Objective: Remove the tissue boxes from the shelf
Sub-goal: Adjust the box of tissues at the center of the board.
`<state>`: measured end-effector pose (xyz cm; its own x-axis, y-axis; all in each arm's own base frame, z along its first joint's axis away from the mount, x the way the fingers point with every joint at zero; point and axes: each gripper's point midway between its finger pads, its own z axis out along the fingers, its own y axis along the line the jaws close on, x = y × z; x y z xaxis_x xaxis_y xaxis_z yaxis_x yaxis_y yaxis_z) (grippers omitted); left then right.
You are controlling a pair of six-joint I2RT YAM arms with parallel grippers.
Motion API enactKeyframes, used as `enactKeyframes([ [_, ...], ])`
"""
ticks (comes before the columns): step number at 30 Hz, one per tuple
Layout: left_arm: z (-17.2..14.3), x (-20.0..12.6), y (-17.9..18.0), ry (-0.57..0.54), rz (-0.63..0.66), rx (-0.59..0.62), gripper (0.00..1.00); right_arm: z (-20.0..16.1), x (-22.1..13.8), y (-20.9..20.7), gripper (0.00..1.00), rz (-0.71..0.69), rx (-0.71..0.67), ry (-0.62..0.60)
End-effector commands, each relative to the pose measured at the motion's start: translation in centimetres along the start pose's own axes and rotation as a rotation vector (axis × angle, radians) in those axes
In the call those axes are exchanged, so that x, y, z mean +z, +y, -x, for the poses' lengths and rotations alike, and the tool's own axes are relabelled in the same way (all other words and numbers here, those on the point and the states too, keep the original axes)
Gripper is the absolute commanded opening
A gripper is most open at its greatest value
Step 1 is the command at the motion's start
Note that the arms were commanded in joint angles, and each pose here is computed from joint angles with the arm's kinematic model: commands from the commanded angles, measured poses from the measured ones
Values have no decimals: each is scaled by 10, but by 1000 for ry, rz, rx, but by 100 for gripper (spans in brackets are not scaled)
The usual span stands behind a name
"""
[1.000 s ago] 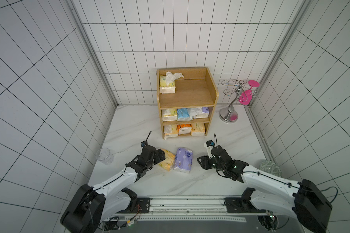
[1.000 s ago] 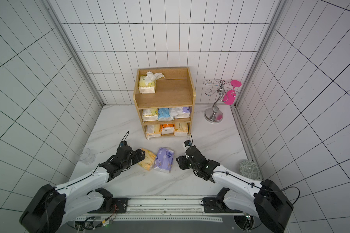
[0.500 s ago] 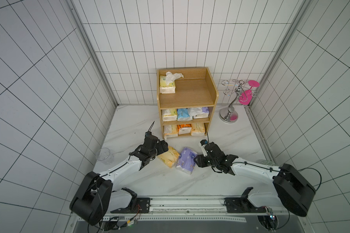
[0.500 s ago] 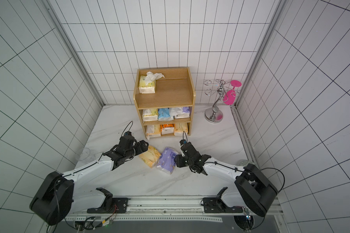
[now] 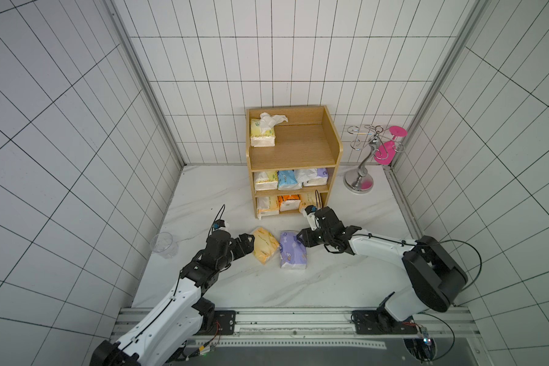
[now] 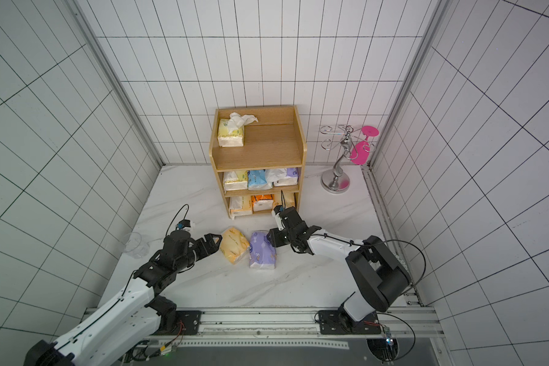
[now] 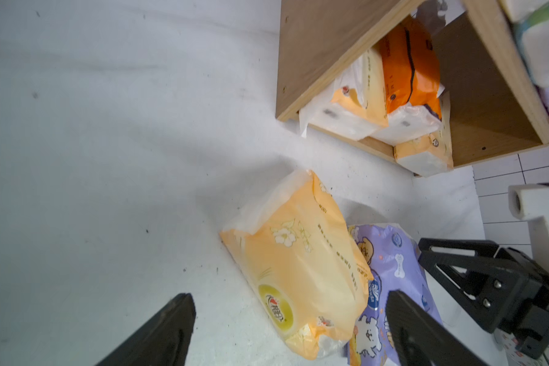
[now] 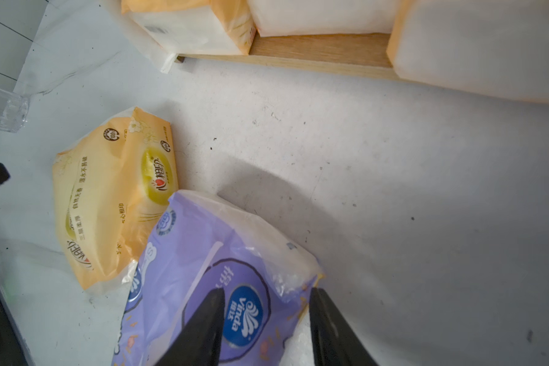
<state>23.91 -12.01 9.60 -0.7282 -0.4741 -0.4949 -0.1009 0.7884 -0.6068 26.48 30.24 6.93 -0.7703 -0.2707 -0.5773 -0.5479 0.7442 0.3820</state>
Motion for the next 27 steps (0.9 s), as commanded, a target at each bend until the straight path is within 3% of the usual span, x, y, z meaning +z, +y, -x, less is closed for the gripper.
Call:
enactKeyframes([
  [1, -14, 3, -5, 42, -76, -58, 98, 12, 6, 17, 48, 90, -41, 13],
  [10, -14, 9, 1, 55, -31, -18, 98, 8, 25, 55, 49, 211, 45, -38],
  [14, -10, 6, 7, 53, 29, -1, 98, 4, 30, 61, 51, 159, 62, -60],
  [20, -4, -2, 7, 28, 41, 15, 98, 15, -11, 29, 57, -31, 65, -148],
  [23, -3, -2, 7, 6, 29, 20, 98, 2, -32, 18, 58, -76, 31, -112],
  [27, -3, 2, 5, -12, -6, 35, 98, -36, -34, 19, 59, -14, 2, -10],
])
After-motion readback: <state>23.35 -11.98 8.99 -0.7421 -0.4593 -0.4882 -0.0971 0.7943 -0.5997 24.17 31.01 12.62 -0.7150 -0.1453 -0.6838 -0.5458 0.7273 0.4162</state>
